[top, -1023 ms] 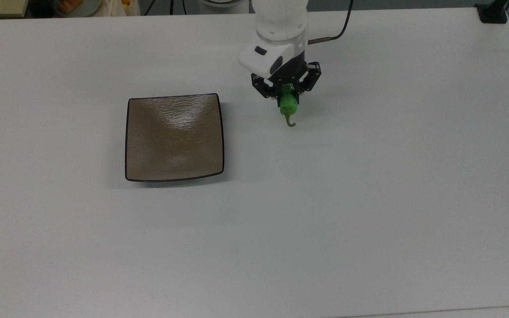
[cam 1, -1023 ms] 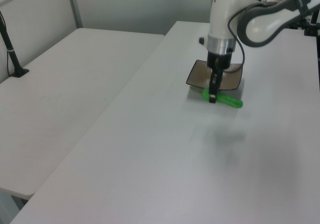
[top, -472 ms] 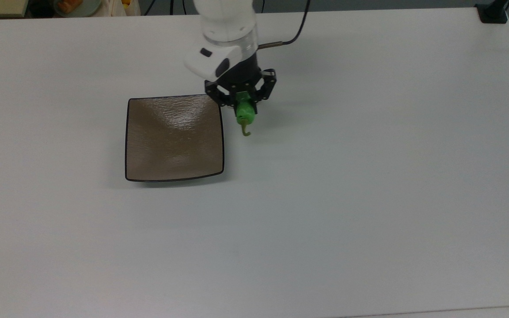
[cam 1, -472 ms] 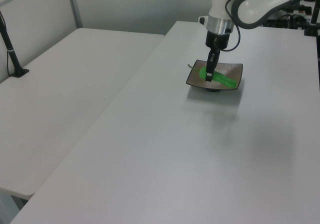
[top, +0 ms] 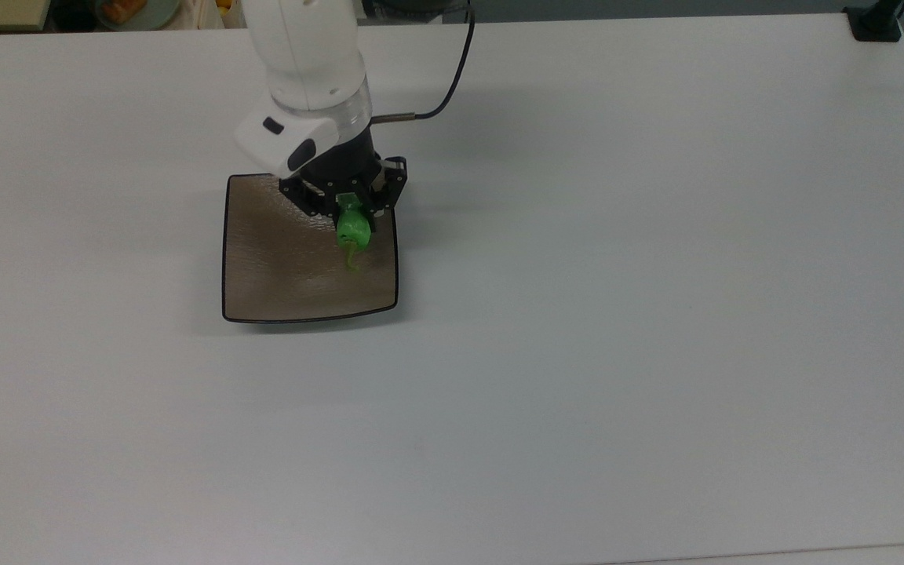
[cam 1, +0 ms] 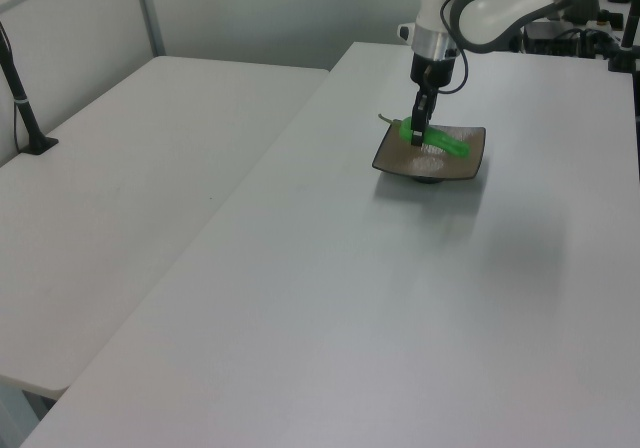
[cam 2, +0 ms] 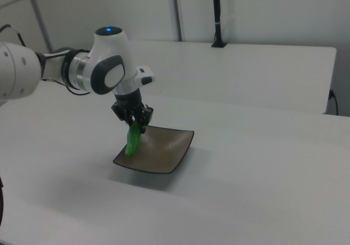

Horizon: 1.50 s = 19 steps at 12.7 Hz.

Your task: Chili peppers are placed on a ceramic plate

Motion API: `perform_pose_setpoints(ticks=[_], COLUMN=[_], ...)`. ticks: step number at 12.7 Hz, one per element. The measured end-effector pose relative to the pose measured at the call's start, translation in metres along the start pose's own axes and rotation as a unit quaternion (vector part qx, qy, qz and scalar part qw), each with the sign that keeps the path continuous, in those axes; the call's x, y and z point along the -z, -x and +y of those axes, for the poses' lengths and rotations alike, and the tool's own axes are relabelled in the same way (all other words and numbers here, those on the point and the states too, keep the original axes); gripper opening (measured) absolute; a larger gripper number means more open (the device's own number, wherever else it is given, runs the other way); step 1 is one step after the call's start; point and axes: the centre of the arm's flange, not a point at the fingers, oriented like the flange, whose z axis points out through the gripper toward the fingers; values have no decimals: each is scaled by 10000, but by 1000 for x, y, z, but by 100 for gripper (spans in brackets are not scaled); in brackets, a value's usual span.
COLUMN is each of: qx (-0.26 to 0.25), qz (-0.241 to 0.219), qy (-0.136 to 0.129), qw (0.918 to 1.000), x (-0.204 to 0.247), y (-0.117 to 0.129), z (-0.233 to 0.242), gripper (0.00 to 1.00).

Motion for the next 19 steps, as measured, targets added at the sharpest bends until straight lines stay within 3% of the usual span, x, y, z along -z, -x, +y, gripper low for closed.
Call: perform_pose_setpoints(ticks=[1,5,9,12,19], qx=[-10,-14,-26,-706,-819], qz=[-10,372,430,358,-822], qy=[13,59,65,24,43], qw=[10000,9993,9990,9969,9932], x=[-5,0,5,14,87], y=[-2,-18,-21,-20,25], z=[4,8,8,3,-23], gripper=[46,99,100,100,100])
